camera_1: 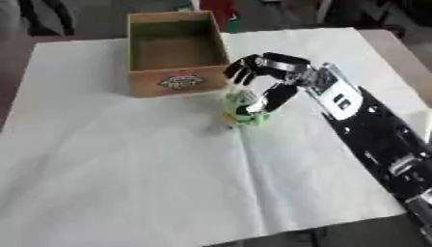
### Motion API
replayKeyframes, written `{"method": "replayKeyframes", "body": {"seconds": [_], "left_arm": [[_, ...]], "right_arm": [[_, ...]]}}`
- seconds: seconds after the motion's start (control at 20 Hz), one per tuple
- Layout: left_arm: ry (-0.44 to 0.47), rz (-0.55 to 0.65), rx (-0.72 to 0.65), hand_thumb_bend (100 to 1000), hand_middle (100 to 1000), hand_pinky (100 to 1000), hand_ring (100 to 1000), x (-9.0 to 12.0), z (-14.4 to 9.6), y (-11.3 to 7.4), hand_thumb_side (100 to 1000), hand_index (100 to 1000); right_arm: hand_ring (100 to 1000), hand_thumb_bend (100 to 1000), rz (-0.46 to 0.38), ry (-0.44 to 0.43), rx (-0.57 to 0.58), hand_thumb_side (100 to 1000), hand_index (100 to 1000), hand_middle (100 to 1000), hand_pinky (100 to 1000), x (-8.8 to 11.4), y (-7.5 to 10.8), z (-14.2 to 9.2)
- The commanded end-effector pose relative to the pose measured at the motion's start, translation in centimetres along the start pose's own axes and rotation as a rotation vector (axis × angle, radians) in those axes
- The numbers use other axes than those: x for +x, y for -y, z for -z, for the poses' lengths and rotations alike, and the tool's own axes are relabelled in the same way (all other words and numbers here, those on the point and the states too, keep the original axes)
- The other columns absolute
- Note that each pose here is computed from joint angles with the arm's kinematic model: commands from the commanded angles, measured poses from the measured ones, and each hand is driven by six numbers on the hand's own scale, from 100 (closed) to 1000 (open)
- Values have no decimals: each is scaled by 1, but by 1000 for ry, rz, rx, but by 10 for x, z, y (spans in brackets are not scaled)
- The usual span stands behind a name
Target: Pick up objects on the table and place them in the box.
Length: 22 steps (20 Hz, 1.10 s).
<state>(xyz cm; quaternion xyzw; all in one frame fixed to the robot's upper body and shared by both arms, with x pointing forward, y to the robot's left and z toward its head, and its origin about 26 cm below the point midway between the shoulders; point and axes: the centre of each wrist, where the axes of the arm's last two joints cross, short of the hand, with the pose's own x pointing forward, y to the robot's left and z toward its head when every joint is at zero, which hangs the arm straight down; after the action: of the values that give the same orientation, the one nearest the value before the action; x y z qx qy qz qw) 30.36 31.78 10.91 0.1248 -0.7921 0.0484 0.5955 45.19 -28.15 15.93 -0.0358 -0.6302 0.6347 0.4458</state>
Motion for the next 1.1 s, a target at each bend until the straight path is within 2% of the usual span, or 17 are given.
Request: {"method": "replayKeyframes", "body": {"seconds": [0.05,0.2,0.35,1.1], "left_arm": [[31,29,0,196,618,759,654,9,4,-7,440,613],[29,28,3,195,619,759,655,8,4,-7,440,613],[29,27,2,194,619,759,655,8,4,-7,440,613],[31,25,-1,192,620,759,656,9,4,-6,441,614]], "right_arm": [[826,497,-82,-52,23,193,883,829,797,3,24,-18],[837,501,-148,-94,122,200,884,843,805,8,37,-22],[852,505,-184,-116,166,206,884,855,818,10,41,-24],[860,508,-297,-114,234,211,880,850,828,19,29,0]]}}
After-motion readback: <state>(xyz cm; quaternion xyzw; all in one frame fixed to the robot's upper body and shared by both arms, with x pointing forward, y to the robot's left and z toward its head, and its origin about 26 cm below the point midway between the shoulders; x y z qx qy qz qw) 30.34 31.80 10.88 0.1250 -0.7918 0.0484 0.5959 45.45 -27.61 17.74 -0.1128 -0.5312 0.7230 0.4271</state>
